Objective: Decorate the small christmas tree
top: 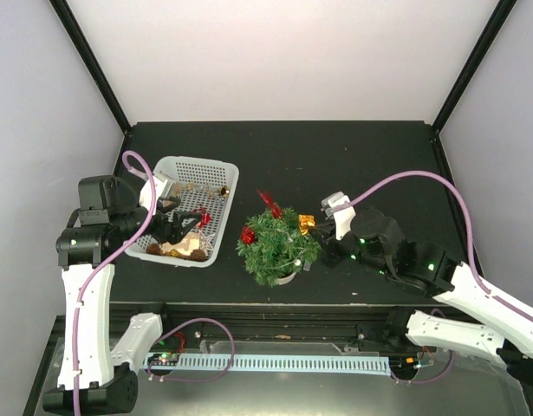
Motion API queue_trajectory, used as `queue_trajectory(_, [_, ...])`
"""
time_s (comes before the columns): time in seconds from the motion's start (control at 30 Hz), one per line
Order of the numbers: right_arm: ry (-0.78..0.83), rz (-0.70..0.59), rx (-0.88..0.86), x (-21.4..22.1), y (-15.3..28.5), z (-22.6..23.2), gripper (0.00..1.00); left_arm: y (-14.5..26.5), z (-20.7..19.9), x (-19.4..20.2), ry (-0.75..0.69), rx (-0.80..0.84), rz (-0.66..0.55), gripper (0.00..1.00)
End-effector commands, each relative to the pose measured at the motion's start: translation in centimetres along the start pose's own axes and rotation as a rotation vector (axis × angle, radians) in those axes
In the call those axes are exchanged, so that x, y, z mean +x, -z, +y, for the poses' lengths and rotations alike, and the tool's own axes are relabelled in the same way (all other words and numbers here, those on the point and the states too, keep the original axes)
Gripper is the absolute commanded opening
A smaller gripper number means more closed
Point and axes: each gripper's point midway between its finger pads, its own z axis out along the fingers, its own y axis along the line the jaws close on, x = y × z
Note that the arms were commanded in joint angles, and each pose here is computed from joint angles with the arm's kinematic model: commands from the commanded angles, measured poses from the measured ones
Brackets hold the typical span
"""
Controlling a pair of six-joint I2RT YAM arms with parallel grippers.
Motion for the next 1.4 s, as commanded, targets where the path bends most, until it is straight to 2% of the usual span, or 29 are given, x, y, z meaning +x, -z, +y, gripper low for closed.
queue_trajectory(0.0, [0.007, -0.061, 0.036, -1.7, 1.8, -0.7, 0.01, 0.2, -0.4, -0.2, -0.008, 0.014, -0.018, 0.84])
queue_trajectory(0.47, [-0.034, 0.015, -0.069, 1.1, 1.1, 0.7, 0.01, 0.2, -0.5, -0.2, -0.005, 0.022, -0.016, 0.84])
queue_trajectory(0.77, [-0.01, -0.033, -0.015, -0.8, 0.5, 0.3, 0.01, 0.3, -0.7, 0.0, -0.009, 0.023, -0.02, 0.84])
queue_trajectory(1.2, [0.031, 0.1, -0.06, 1.3, -2.3, 1.6, 0.01, 0.4, -0.9, 0.1, -0.012, 0.026, -0.021, 0.84])
queue_trajectory(1.27, [0.036, 0.101, -0.059, 1.4, -2.0, 1.4, 0.04, 0.3, -0.9, 0.1, -0.012, 0.027, -0.021, 0.84])
queue_trajectory(1.37, [0.044, 0.087, -0.056, 1.2, -1.5, 1.3, 0.18, 0.3, -0.8, 0.1, -0.011, 0.028, -0.021, 0.85])
